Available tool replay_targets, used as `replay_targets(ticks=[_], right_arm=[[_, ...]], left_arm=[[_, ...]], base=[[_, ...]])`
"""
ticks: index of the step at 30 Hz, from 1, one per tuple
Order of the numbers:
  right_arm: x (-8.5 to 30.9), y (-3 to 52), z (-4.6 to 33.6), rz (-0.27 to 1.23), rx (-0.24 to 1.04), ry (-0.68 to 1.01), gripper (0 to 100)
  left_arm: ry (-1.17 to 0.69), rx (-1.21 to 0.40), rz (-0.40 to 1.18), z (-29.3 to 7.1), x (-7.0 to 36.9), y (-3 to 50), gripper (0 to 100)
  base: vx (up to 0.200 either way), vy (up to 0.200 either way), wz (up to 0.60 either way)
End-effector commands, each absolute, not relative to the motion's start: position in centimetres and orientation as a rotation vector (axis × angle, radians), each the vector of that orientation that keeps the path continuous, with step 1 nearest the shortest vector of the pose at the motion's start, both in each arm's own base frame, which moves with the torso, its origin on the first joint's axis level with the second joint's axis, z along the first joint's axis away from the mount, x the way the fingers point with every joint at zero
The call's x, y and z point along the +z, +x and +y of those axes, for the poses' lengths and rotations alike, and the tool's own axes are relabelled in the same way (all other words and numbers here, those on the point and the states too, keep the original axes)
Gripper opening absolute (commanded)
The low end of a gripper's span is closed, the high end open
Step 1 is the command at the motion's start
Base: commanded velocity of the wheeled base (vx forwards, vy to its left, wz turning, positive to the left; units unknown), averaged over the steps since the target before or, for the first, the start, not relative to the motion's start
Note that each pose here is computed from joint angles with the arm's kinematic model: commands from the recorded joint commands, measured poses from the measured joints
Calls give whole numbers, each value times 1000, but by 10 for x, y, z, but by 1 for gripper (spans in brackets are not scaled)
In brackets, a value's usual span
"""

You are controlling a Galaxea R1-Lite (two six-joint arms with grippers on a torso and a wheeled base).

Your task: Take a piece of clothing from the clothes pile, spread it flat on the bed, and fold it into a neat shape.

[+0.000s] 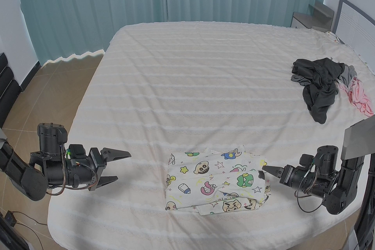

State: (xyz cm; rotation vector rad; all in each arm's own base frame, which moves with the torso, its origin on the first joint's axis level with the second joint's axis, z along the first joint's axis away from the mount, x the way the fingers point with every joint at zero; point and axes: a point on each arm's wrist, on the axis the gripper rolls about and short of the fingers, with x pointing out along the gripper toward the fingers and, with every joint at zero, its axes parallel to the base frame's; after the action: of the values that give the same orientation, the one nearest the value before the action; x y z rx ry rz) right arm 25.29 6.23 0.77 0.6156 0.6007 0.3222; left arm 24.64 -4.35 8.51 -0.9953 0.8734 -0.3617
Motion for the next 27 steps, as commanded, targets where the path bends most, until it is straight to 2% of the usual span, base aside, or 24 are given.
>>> replay_targets(ticks=[1,8,21,22,27], right_arm=[[16,237,69,611,373,600,100],[17,214,91,686,478,562,100],[-9,220,106,759,512,491,100],[-11,221,106,758,512,482,0],[-11,216,102,766,506,446,0]], left_arm=[[-995,-361,875,-44,85,247,100],[-996,-360,878,-44,84,247,100],[-997,-360,877,-44,84,247,100],[-997,-360,877,-44,84,247,100],[-997,-360,877,-44,84,247,100]], base=[[0,0,0],[0,0,0],[0,0,0],[0,0,0],[0,0,0]])
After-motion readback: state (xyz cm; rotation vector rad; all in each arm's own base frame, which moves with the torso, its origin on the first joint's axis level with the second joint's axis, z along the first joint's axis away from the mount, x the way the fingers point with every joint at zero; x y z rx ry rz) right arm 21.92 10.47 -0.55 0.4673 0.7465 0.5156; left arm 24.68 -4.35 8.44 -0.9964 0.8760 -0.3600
